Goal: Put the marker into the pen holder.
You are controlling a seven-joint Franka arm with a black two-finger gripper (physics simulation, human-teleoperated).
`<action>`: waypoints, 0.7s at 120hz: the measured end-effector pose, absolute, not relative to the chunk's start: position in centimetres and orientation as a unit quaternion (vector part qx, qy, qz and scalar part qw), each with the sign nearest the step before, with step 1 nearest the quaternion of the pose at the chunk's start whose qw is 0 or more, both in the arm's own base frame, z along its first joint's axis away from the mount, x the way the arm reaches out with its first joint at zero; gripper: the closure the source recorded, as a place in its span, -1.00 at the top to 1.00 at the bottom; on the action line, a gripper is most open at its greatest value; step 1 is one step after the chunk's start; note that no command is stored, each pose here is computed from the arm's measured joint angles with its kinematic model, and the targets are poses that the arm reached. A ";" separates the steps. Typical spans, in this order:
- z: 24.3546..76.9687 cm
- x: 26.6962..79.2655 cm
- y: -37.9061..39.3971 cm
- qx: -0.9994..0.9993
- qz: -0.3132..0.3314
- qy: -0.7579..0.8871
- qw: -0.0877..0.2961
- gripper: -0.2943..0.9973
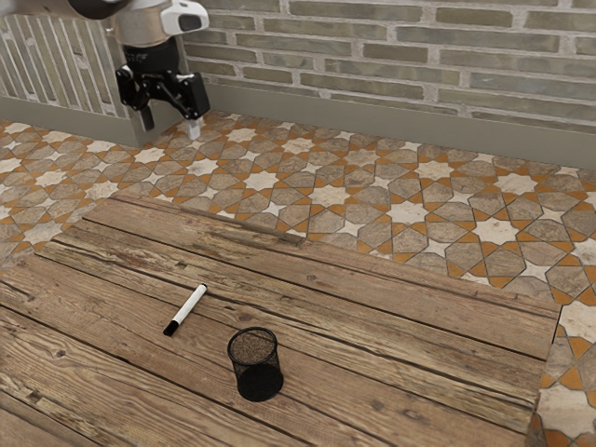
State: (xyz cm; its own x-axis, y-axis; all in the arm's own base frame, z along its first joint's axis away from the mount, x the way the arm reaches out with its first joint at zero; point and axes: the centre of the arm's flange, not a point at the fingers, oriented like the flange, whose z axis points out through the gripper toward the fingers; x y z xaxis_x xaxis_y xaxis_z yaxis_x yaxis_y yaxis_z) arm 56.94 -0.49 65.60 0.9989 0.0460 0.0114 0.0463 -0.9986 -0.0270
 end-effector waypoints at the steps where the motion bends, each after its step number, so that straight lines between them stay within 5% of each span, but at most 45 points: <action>1: 65.6 56.9 -0.5 -1.000 -0.005 -0.023 0.014 0.54; 48: 65.0 50.6 0.0 -0.999 0.022 -0.024 0.031 0.54; 84: 47.6 47.7 7.4 -0.992 0.085 -0.089 0.027 0.54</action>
State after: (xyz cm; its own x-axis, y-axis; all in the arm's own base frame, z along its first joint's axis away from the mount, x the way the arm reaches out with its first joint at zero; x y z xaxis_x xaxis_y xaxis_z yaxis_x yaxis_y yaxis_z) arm 47.67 7.36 47.61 0.9696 0.1817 -0.1638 0.1726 -0.9826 -0.0688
